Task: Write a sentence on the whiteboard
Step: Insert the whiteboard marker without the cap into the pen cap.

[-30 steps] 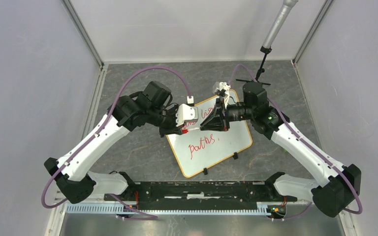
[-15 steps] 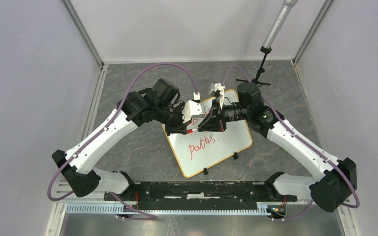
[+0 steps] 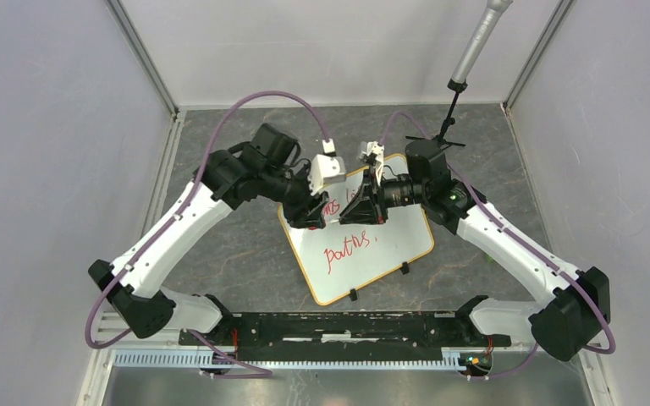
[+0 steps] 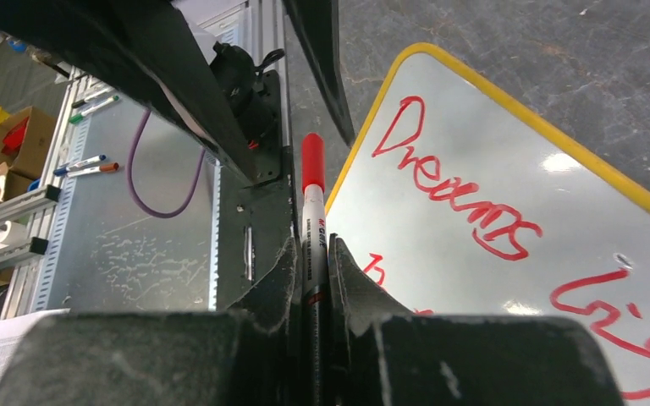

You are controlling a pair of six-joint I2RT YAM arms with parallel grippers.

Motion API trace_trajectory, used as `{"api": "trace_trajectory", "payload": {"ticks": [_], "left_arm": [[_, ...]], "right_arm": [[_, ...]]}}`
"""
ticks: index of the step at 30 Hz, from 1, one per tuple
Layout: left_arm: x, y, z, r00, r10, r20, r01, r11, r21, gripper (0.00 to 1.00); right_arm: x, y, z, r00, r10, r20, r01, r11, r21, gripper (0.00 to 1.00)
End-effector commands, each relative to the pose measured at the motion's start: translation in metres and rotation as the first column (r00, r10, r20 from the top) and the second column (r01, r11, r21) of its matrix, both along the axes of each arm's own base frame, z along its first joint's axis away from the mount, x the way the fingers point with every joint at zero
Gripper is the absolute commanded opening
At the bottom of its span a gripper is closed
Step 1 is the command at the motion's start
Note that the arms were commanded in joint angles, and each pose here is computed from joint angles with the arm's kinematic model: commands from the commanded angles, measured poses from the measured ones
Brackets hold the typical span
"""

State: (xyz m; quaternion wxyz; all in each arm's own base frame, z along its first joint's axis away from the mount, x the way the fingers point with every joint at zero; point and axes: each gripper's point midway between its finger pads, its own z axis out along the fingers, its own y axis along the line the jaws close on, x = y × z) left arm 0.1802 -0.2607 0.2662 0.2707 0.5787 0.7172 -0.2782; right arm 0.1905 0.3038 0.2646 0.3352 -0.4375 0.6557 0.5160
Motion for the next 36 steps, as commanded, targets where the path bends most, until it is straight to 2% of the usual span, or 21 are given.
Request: {"api": "trace_trajectory", "payload": {"ticks": [1,3,7,9,12,16,22,31,33,36], "left_arm": [[-0.009,0.002,0.063,0.997,-0.032,0.067,0.046,0.974,-0.223,0.59],[-0.006,0.011,0.062,0.998,-0.005,0.055,0.017,0.972,-0.233,0.65],[0.005,0.027,0.049,0.998,0.057,0.009,-0.054,0.973,-0.225,0.69],[0.002,0.035,0.032,0.999,0.047,-0.009,-0.048,0.981,-0.188,0.7],[0.0,0.043,0.017,0.998,0.053,-0.041,-0.06,0.978,-0.199,0.73],[0.004,0.047,0.003,0.999,0.043,-0.007,-0.044,0.98,-0.194,0.76],[-0.001,0.035,0.001,1.0,-0.012,-0.009,0.01,0.972,-0.235,0.79],[-0.009,0.014,-0.001,0.997,-0.081,0.008,0.081,0.97,-0.231,0.67],[-0.01,0.012,0.001,0.996,-0.086,0.007,0.085,0.968,-0.237,0.57],[-0.013,0.009,0.006,0.995,-0.103,0.006,0.101,0.963,-0.249,0.36]], "right_arm": [[0.009,-0.004,0.036,0.994,-0.017,0.111,0.01,0.997,0.07,0.0],[0.004,-0.004,0.041,0.993,0.005,0.117,-0.015,0.996,0.086,0.0],[0.001,-0.005,0.037,0.994,0.01,0.11,-0.02,0.996,0.09,0.0],[0.001,-0.006,0.033,0.994,0.004,0.11,-0.013,0.996,0.085,0.0],[0.001,-0.006,0.032,0.994,0.002,0.111,-0.012,0.996,0.085,0.0],[0.0,-0.005,0.038,0.993,0.01,0.118,-0.022,0.995,0.097,0.0],[-0.004,-0.005,0.042,0.994,0.027,0.101,-0.038,0.993,0.112,0.0],[-0.009,0.0,0.048,0.996,0.058,0.07,-0.067,0.988,0.143,0.0],[-0.01,0.0,0.047,0.996,0.061,0.065,-0.07,0.987,0.142,0.0],[-0.011,0.001,0.044,0.996,0.064,0.057,-0.072,0.987,0.14,0.0]]}}
